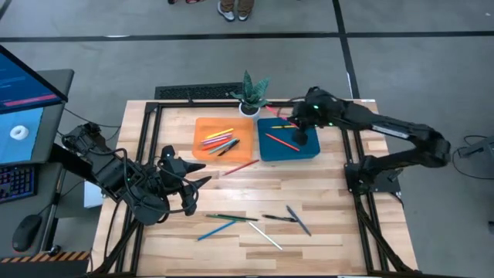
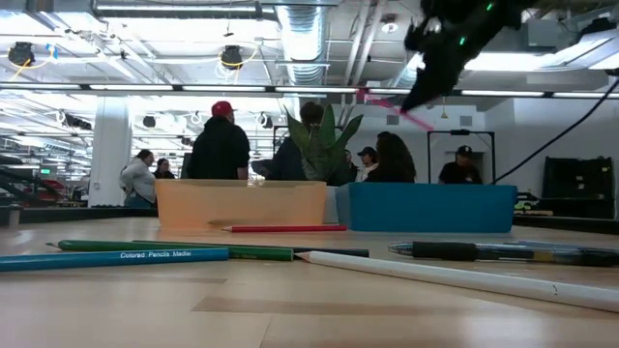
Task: Sort pens & pencils
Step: Put the pink pencil into the blue bin, then put the red pencil into the blue bin
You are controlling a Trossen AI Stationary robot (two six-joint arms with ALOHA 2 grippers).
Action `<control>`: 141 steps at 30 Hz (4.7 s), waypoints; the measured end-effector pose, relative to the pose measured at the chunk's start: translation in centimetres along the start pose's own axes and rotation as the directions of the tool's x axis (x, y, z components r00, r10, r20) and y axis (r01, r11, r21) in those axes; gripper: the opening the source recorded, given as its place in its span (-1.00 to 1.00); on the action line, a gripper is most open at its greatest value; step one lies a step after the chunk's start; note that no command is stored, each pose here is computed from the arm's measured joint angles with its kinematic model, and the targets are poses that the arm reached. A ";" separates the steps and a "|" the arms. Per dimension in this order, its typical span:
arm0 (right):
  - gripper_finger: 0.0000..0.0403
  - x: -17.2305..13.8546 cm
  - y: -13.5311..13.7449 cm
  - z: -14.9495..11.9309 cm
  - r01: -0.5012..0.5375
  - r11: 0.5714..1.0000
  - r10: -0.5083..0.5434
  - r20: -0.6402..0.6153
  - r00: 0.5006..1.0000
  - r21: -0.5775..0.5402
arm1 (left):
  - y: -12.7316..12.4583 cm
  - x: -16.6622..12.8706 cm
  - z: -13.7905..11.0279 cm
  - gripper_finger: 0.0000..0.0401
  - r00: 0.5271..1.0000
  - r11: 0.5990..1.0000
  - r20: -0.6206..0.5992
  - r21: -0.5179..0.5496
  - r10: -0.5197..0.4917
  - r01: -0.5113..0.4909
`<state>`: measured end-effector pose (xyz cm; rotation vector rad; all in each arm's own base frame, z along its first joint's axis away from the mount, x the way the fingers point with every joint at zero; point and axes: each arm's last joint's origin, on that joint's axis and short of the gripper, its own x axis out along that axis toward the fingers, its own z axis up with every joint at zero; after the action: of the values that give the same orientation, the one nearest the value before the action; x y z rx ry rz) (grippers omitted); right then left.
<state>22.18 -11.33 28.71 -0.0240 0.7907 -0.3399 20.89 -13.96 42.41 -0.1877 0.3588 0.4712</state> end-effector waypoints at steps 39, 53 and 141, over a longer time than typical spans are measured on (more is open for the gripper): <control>-0.32 10.3 -3.1 -3.6 -0.098 0.995 0.090 -0.498 0.862 0.011 | 0.0 0.0 0.0 -0.17 1.000 0.999 -0.006 -0.043 -0.004 0.003; -0.19 -1.5 4.4 3.7 -0.234 0.967 0.236 0.010 0.972 -0.098 | -1.1 3.6 -2.3 -0.17 0.959 0.999 -0.284 -0.043 0.002 -0.014; -0.41 17.8 21.1 1.8 -0.463 0.707 0.270 -0.402 0.875 -0.534 | -1.7 1.1 -2.3 -0.17 0.968 0.989 -0.241 -0.145 -0.069 0.034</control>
<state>41.22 2.94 14.52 -0.4388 1.1586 0.3333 21.91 -15.57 40.07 -0.3931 0.5629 0.4227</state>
